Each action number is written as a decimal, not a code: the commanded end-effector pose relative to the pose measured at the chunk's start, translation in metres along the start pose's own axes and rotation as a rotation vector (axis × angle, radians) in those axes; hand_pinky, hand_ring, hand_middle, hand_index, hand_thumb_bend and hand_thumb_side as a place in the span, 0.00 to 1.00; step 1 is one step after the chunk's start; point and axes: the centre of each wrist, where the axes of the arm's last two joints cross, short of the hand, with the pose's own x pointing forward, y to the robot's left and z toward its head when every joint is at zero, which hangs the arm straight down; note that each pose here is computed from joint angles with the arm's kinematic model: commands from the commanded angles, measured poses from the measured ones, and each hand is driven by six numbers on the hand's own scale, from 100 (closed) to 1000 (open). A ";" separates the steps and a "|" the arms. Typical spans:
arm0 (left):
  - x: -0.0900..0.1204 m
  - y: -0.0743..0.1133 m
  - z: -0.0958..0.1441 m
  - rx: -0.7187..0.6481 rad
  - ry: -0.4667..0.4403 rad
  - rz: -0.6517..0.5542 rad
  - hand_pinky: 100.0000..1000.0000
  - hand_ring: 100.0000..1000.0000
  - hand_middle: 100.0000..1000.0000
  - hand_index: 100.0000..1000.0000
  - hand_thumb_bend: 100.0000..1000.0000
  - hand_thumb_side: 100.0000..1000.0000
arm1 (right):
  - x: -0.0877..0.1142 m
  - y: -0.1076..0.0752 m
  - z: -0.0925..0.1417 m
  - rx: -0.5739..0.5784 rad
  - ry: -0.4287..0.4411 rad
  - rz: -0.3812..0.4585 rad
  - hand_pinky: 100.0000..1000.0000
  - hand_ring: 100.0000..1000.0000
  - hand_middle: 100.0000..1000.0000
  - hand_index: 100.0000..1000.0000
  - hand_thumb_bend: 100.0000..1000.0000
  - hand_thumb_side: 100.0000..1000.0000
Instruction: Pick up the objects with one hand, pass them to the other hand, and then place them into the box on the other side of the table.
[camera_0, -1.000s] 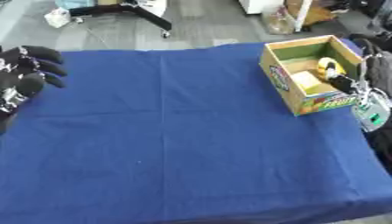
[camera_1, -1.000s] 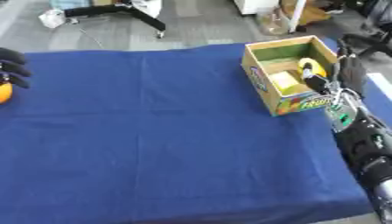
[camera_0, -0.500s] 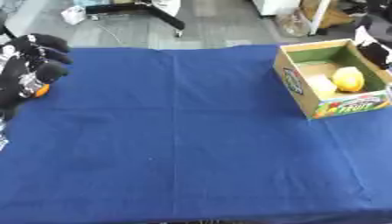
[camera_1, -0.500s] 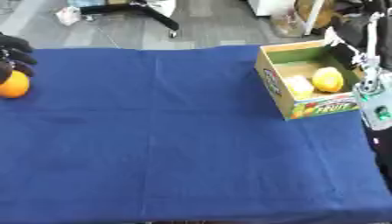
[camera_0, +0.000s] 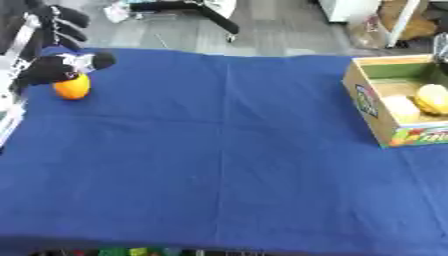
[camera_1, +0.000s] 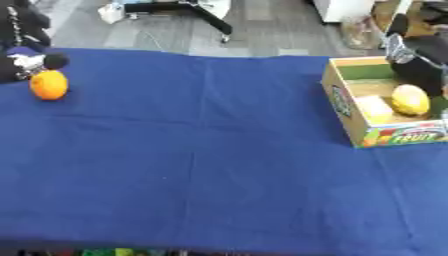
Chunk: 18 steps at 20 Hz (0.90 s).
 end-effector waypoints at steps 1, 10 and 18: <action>-0.020 0.027 -0.016 0.014 0.134 -0.236 0.64 0.63 0.65 0.74 0.88 0.42 | 0.026 -0.007 -0.015 0.045 -0.122 -0.040 0.81 0.80 0.81 0.92 0.00 0.12; -0.066 0.032 -0.059 -0.108 0.456 -0.620 0.70 0.66 0.67 0.78 0.74 0.34 | 0.040 0.009 -0.018 0.133 -0.159 -0.148 0.81 0.81 0.81 0.93 0.00 0.14; -0.093 0.012 -0.069 -0.219 0.663 -0.649 0.63 0.58 0.62 0.75 0.64 0.29 | 0.039 0.016 -0.016 0.151 -0.145 -0.193 0.81 0.81 0.81 0.94 0.00 0.16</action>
